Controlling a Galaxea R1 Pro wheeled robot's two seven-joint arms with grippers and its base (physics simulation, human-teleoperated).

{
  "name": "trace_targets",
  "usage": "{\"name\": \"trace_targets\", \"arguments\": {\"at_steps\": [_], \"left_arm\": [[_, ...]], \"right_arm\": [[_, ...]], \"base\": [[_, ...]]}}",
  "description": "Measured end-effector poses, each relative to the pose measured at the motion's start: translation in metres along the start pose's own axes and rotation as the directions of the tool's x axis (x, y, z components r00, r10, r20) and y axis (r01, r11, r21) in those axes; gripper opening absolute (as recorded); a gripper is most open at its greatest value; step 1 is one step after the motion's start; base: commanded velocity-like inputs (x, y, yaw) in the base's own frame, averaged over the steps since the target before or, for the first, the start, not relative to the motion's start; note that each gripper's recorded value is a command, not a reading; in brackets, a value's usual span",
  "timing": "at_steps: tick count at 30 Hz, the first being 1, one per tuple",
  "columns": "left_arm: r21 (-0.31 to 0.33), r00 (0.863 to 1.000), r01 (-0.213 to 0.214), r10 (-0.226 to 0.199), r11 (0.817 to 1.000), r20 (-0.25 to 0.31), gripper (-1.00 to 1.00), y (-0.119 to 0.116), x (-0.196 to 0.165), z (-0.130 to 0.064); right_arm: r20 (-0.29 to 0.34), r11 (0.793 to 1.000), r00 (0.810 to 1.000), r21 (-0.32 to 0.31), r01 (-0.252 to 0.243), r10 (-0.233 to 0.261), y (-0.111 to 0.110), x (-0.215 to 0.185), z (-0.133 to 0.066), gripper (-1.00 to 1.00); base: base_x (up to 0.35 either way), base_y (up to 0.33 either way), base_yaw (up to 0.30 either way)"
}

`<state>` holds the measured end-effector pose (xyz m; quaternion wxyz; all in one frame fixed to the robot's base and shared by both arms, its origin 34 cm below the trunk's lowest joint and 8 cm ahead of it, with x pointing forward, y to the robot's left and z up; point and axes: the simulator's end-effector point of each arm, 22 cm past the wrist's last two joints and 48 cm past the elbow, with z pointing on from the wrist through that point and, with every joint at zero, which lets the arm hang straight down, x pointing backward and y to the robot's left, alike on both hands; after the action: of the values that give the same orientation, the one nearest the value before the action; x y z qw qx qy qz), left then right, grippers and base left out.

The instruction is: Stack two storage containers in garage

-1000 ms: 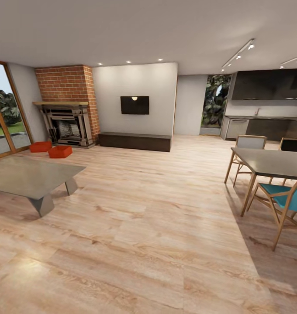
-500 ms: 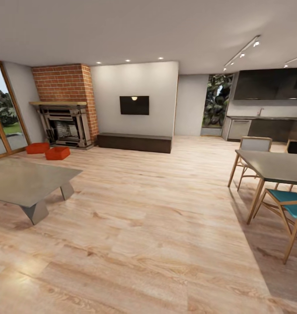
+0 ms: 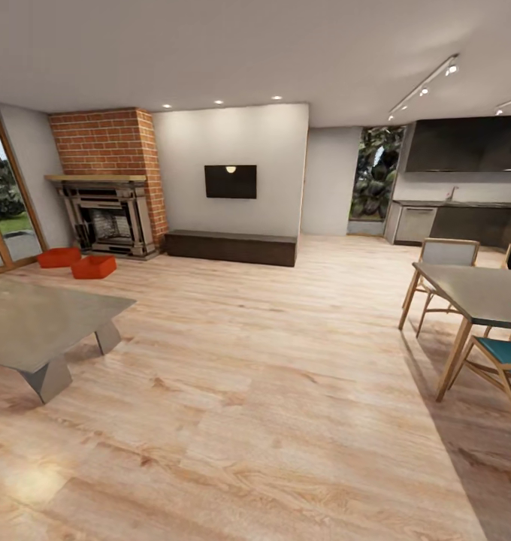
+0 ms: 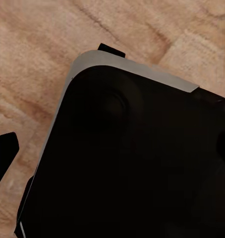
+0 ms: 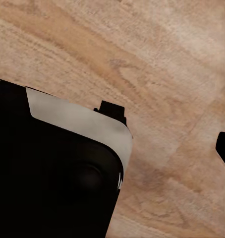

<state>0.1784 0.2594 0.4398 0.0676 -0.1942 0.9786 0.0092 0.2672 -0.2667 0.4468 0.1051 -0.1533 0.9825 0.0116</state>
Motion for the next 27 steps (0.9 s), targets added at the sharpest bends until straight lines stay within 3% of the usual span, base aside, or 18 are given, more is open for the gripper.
{"name": "trace_targets", "arguments": {"at_steps": [27], "left_arm": [[-0.001,1.0,0.001,-0.001,1.0,0.001,1.0,0.0002,-0.0001,0.0]], "right_arm": [[0.0,1.0,1.0,0.0,0.0,0.0,0.0,0.0,0.0,1.0]], "base": [[0.325,0.0,0.0]]}}
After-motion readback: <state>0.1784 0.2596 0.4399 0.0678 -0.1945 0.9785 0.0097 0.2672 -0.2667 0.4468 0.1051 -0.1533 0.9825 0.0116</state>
